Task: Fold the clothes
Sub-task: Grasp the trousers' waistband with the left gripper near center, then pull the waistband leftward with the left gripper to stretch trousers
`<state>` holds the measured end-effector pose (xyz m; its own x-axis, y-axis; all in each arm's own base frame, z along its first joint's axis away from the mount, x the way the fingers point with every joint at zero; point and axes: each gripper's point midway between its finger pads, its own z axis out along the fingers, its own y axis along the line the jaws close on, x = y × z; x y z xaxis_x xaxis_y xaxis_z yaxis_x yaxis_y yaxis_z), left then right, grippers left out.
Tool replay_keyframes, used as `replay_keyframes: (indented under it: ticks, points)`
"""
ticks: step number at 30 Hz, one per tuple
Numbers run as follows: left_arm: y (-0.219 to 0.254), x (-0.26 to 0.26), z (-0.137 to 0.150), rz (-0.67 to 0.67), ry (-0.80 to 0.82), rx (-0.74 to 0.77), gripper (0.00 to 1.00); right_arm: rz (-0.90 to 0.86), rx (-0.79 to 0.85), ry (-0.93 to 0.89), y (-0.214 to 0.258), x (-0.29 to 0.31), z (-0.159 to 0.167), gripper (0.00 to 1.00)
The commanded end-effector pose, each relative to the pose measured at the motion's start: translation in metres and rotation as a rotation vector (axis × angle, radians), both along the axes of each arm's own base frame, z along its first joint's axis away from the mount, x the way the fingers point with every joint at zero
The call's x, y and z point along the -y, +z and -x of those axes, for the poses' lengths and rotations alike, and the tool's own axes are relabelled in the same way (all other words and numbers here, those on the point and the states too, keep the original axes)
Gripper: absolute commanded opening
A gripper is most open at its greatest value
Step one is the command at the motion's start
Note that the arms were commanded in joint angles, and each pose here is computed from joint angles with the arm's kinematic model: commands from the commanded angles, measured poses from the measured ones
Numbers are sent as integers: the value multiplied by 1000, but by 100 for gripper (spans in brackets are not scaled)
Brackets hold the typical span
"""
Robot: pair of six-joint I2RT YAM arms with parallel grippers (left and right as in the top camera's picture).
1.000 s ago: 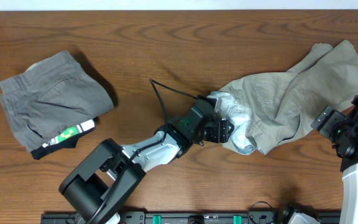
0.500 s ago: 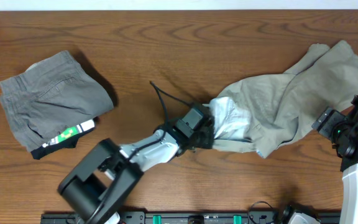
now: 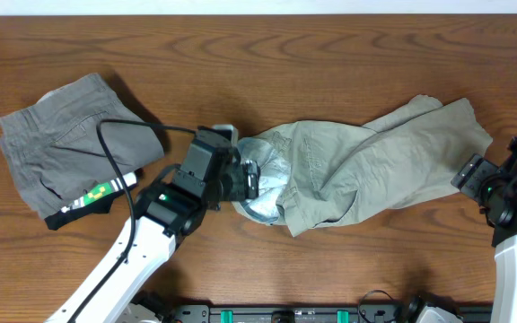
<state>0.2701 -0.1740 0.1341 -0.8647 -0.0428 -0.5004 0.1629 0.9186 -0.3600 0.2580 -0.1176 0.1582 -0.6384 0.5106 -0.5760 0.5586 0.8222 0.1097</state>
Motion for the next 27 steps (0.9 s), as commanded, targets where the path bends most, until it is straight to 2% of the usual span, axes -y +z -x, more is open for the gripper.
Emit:
replay_keyframes:
  ticks: [1,5,8,13,20,27]
  points:
    - [0,25,31,76,-136,-96,82,-7,-5,-3,0,2,-3,80]
    - [-12,47,74,99,-273,-234,80,-17,-21,-1,-5,2,-4,80]
    - [-19,61,90,100,-318,-275,77,-22,-22,2,-5,1,-4,81]
    - [-32,88,99,105,-355,-301,63,-23,-21,3,-5,1,-5,82]
    - [-70,109,110,69,-336,-410,63,-26,-19,5,-5,0,-5,83]
    - [-87,126,107,71,-362,-401,67,-26,-19,5,-5,0,-5,83]
